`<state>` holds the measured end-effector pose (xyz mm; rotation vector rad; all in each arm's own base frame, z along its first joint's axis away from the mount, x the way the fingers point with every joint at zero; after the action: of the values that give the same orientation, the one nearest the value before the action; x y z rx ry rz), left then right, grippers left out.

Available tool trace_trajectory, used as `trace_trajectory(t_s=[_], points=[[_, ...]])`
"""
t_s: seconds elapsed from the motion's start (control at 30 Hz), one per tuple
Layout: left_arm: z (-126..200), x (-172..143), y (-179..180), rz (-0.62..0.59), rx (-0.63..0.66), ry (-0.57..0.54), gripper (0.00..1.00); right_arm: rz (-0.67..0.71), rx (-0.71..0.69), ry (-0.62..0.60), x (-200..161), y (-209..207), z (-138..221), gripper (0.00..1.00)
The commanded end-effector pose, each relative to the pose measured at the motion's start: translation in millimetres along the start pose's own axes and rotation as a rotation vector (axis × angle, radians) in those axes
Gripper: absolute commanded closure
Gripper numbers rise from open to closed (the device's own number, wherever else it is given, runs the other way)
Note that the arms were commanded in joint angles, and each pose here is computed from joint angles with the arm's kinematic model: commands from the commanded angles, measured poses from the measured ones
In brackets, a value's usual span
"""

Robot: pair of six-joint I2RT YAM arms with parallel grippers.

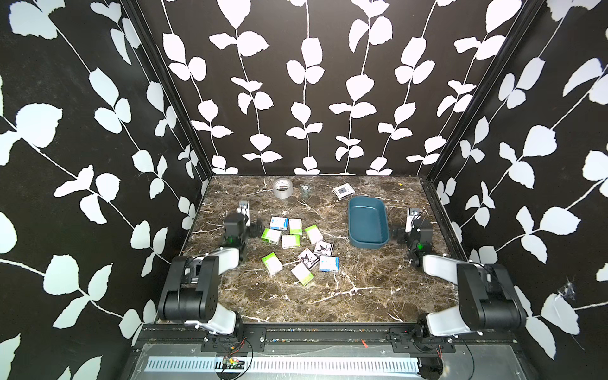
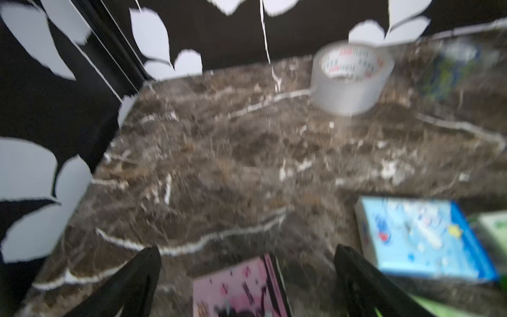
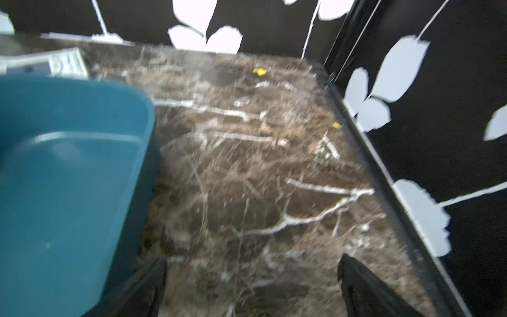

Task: Put the pocket tissues into the storage box
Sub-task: Pick up the pocket tissues from the center of the board.

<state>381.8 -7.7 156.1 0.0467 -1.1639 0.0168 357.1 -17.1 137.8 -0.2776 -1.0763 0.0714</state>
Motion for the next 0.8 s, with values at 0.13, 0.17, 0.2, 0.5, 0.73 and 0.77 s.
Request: trace_trajectory(t_s=[0.13, 0.17, 0.2, 0.5, 0.73, 0.77], points=[[24.6, 73.9, -3.1, 0.107, -0.047, -0.032, 0.01, 0.044, -0.029, -0.003, 90.5, -4.7, 36.9, 0.01], [27.8, 82.0, -5.7, 0.114, -0.07, -0.028, 0.01, 0.05, -0.001, 0.027, 100.2, -0.1, 41.6, 0.01], [30.4, 88.4, -9.0, 0.114, -0.099, -0.036, 0.01, 0.062, 0.026, 0.034, 110.5, 5.3, 46.5, 0.01], [45.0, 119.5, -29.9, 0.236, -0.276, -0.061, 0.01, 0.125, 0.38, 0.008, 164.0, 126.7, 82.6, 0.01], [45.6, 121.2, -49.8, 0.234, -0.369, -0.014, 0.01, 0.295, 0.612, 0.157, 149.7, 242.4, 81.5, 0.02], [44.7, 119.6, -52.8, 0.231, -0.382, -0.003, 0.01, 0.293, 0.633, 0.17, 148.2, 253.3, 81.2, 0.01]])
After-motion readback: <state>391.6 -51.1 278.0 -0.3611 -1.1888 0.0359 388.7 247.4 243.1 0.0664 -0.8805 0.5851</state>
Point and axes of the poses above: each gripper's point midway between its finger pads, its own z axis back along the fingers, its own y axis along the line the jaws close on, x = y × z, the point moved 5 cm from there along z, back along the fingers, and after that the axes turned 7 degrees about z, right-handed, at the moved point
